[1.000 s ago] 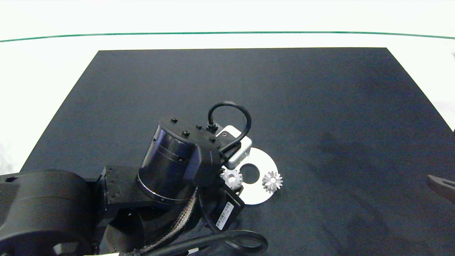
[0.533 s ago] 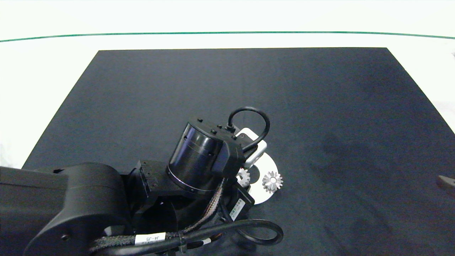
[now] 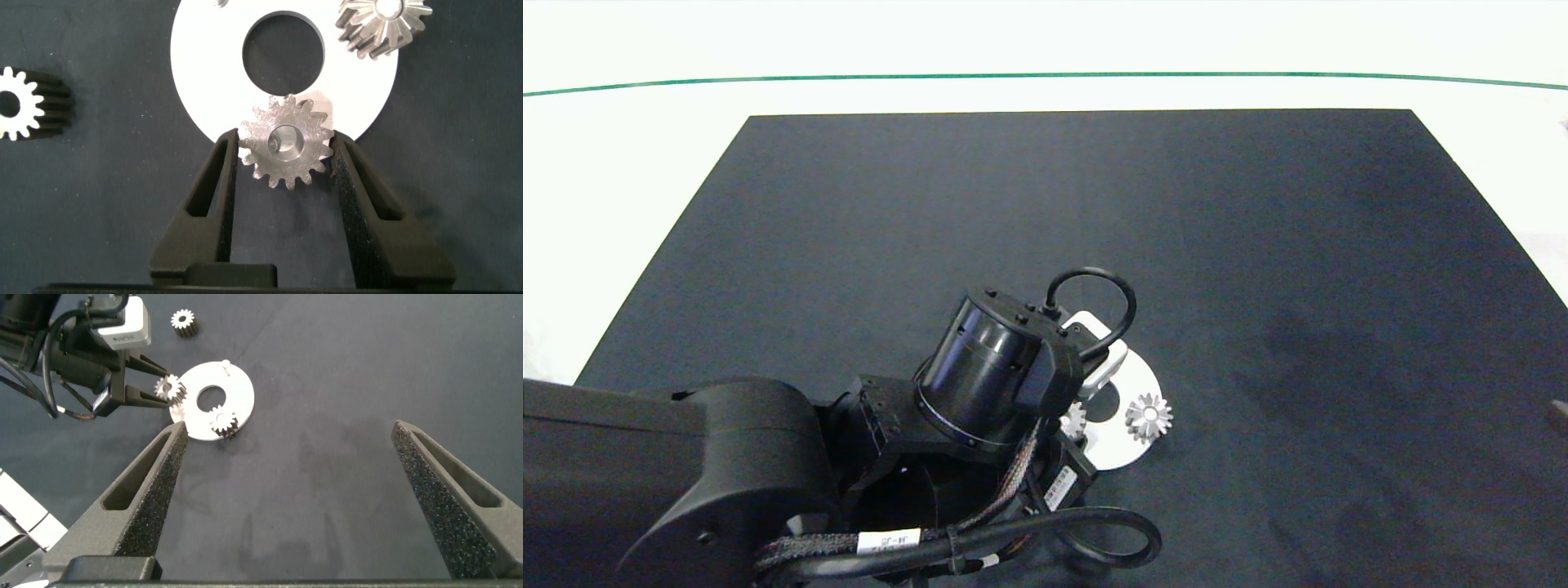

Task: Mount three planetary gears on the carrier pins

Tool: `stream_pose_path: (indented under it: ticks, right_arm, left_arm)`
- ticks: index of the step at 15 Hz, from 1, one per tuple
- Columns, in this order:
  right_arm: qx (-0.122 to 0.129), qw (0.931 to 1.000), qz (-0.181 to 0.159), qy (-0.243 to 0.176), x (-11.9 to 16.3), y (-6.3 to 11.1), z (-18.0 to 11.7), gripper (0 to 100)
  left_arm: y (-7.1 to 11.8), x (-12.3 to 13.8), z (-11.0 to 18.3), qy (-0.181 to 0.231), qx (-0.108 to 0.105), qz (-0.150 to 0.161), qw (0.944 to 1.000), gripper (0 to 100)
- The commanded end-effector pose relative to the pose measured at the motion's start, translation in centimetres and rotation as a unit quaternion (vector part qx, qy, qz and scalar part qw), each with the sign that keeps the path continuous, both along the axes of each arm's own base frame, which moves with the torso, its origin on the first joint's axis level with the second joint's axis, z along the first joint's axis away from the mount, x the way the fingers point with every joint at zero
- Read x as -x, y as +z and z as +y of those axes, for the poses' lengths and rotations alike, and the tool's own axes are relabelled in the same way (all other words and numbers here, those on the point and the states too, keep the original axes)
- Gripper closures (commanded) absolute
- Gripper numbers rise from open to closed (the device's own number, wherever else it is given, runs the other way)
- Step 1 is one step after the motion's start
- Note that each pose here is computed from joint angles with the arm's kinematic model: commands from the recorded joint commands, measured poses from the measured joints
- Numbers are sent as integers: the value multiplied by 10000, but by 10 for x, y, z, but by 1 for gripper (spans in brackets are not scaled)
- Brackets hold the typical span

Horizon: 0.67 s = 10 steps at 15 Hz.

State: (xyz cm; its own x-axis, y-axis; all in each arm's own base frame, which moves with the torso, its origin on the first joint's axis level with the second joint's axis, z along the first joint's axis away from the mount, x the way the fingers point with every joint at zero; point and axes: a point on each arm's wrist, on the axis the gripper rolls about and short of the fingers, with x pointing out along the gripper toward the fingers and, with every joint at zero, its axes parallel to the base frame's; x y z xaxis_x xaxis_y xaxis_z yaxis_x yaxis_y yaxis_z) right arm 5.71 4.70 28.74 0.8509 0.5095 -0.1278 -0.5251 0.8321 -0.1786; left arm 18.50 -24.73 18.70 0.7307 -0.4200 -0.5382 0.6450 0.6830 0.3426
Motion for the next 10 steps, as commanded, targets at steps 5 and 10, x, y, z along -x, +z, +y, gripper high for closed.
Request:
stream_pose_path:
  ticks: [5,10]
  right_arm:
    - [3,10000,-5,17,0,0,0,0]
    - [3,10000,-5,17,0,0,0,0]
  left_arm:
    - [1,-5,4,107,7,-20,9999,78]
    - [2,-5,7,130,20,-29,9999,78]
